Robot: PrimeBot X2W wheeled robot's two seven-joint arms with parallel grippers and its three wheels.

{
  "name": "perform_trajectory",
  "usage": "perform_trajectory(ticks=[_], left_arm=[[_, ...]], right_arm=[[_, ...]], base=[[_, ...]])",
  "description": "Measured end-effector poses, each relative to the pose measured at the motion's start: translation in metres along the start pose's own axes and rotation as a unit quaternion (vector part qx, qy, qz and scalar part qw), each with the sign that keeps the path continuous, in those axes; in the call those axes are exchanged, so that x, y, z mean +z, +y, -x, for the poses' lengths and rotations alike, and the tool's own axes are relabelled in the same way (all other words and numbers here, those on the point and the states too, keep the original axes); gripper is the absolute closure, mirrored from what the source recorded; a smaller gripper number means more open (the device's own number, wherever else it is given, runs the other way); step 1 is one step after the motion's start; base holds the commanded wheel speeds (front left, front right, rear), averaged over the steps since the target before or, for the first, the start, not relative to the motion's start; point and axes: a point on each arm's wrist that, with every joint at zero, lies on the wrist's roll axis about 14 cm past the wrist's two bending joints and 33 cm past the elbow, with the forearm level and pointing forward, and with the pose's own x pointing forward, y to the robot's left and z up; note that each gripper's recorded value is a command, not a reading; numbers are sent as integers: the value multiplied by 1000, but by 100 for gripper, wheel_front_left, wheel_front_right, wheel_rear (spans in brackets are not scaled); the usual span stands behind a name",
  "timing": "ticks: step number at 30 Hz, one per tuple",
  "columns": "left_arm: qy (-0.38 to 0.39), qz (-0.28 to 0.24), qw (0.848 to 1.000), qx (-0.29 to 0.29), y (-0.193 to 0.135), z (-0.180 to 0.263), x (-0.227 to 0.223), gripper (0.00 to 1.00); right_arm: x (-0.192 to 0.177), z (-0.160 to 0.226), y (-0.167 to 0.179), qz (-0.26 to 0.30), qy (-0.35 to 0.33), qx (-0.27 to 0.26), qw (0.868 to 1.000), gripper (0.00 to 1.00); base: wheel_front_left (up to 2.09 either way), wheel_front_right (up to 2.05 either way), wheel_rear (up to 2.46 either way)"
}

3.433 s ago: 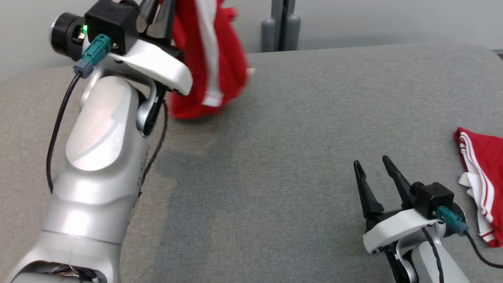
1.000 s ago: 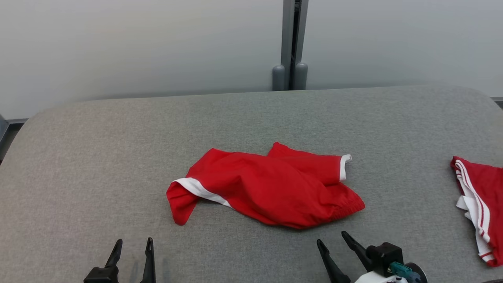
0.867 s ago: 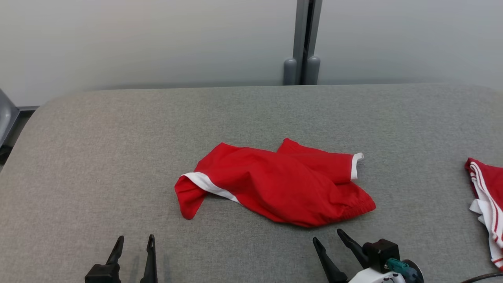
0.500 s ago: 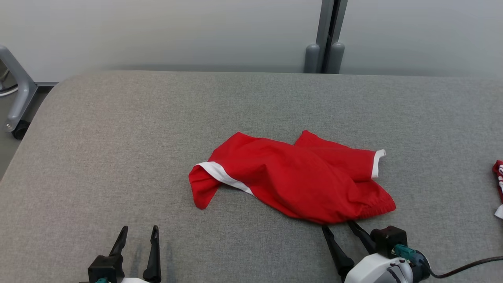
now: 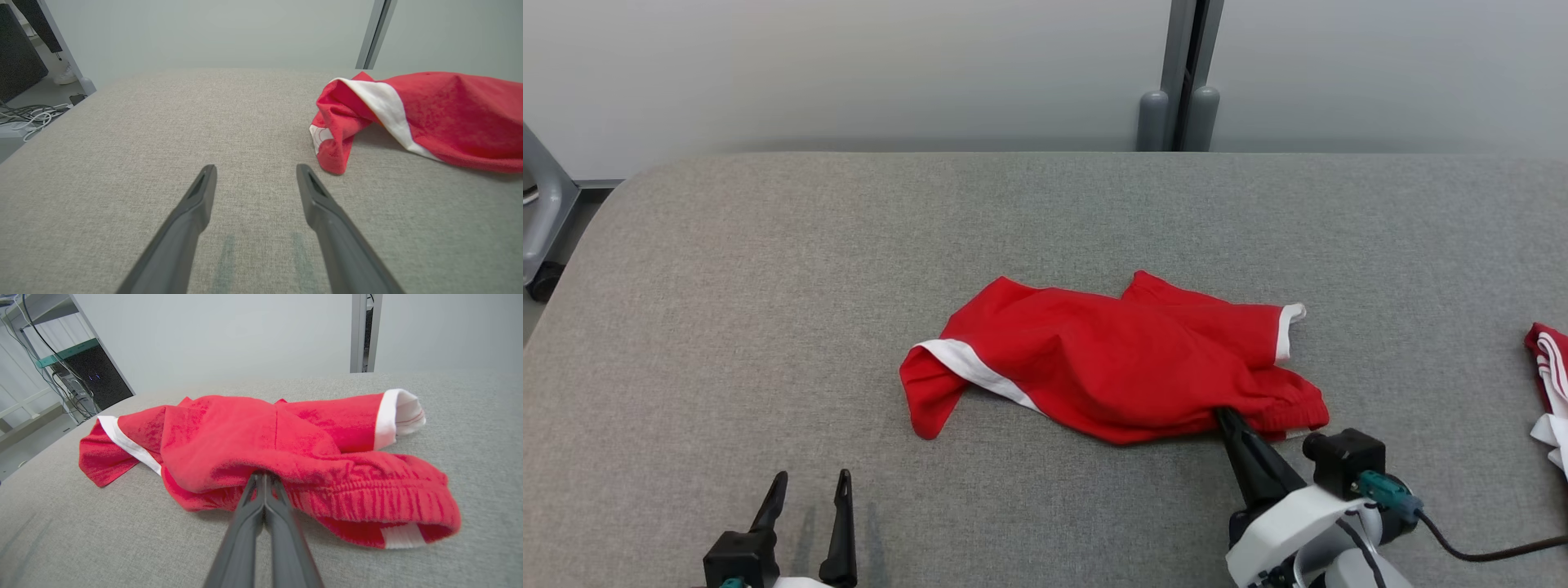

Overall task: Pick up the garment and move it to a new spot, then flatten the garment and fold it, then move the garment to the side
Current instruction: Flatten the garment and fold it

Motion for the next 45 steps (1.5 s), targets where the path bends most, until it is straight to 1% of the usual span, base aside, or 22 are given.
perform_trajectory(ticks=[4, 7, 10, 13, 18, 19, 20, 21, 22, 27, 32, 37, 40, 43, 45], left_arm=[[2, 3, 1000, -4, -3, -1, -1, 0], [5, 2, 1000, -8, -5, -2, -2, 0], [5, 5, 1000, -9, -7, -3, -2, 0], [7, 7, 1000, -6, -5, -2, -4, 0], [-7, 8, 1000, -4, -4, 2, 4, 0], [-10, 9, 1000, -5, -4, 2, 6, 0], [-12, 8, 1000, -5, -5, 3, 7, 0], [-14, 7, 1000, -7, -6, 3, 8, 0], [-15, 7, 1000, -10, -7, 4, 9, 0], [-35, 6, 999, -27, -17, 0, 21, 0], [-48, 3, 998, -42, -27, -3, 30, 0], [-51, 3, 998, -49, -32, -3, 32, 0], [-47, 3, 998, -51, -33, -3, 29, 0], [-39, 5, 998, -49, -32, -2, 24, 0], [-35, 8, 998, -46, -30, -1, 22, 0]], right_arm=[[30, -8, -6, 1, -43, -7, 999, 100], [46, -17, -15, 17, -62, -14, 998, 100], [54, -27, -15, 35, -67, -9, 997, 100], [61, -34, -8, 43, -74, 3, 996, 100], [59, -24, -6, 39, -76, 0, 996, 100], [58, -19, -9, 34, -76, -7, 997, 85], [58, -15, -13, 32, -77, -14, 996, 20], [58, -10, -18, 33, -79, -23, 996, 20], [58, -5, -23, 33, -81, -32, 996, 0], [49, 26, -47, 37, -76, -80, 993, 0], [33, 55, -61, 37, -61, -115, 991, 0], [15, 71, -61, 34, -42, -124, 991, 0], [13, 66, -47, 48, -36, -99, 993, 0], [14, 50, -13, 81, -32, -38, 995, 0], [13, 40, 9, 105, -28, 2, 994, 0]], base=[[0, 0, 0], [0, 0, 0], [0, 0, 0], [0, 0, 0], [0, 0, 0], [0, 0, 0], [0, 0, 0], [0, 0, 0], [0, 0, 0], [0, 0, 0], [0, 0, 0], [0, 0, 0], [0, 0, 0], [0, 0, 0], [0, 0, 0]])
